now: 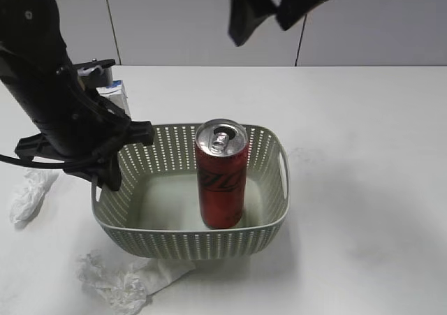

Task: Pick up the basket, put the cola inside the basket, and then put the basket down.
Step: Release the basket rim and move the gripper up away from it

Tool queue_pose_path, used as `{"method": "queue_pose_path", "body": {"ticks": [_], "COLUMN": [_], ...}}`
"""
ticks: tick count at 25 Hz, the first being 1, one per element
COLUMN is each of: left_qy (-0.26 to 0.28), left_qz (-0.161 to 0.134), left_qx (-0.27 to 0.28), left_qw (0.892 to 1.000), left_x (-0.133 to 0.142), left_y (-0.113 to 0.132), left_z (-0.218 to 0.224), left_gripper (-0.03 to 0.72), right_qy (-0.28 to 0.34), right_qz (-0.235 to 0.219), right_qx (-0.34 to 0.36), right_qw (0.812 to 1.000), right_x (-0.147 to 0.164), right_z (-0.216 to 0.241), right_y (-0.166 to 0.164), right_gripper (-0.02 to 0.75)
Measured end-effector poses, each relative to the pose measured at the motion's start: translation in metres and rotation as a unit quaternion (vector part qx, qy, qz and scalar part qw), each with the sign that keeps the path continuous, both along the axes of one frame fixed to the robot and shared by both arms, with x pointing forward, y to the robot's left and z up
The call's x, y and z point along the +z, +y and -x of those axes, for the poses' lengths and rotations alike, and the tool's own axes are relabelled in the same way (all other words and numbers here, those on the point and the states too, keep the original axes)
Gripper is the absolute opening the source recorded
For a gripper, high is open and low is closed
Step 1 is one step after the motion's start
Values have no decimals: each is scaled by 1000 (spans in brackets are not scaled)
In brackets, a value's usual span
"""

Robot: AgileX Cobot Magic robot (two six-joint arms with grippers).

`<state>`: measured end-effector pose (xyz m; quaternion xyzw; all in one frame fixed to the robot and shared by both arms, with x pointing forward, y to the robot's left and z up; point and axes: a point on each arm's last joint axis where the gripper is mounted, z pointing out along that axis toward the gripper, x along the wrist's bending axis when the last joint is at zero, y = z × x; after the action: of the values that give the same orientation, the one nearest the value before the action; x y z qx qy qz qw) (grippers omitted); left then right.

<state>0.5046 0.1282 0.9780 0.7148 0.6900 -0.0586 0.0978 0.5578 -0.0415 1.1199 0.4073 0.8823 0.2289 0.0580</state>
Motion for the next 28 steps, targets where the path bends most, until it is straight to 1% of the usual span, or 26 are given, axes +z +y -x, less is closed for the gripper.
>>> {"method": "queue_pose_path", "body": {"ticks": [3,7,11,15,17,21,24,28], "left_qy": [0,0,4,11,11,14,15,15], "left_qz": [0,0,-2,-6,-8,-10,-11,-12], "left_qx": [0,0,-1,-3,-4,-5,-6,-6], "left_qw": [1000,1000,1000,1000,1000,1000,1000,1000], "left_x": [0,0,0,0,0,0,-1,-1], "left_y": [0,0,0,1,1,2,2,2], "left_z": [0,0,1,2,2,3,3,3], "left_gripper": [-4,-4,-4,-4,-4,-4,-4,-4], "right_qy": [-2,-3,-2,0,2,16,28,56], "right_qz": [1,3,3,6,10,24,32,48], "right_qx": [-67,-149,-216,-263,-276,-278,-278,-277], "right_qw": [998,989,976,965,961,960,960,958], "right_x": [1,1,1,1,2,0,0,-15], "right_z": [-30,-60,-78,-81,-75,-50,-19,29], "right_y": [-42,-101,-154,-193,-205,-211,-215,-221], "right_gripper": [625,615,604,595,594,594,594,594]}}
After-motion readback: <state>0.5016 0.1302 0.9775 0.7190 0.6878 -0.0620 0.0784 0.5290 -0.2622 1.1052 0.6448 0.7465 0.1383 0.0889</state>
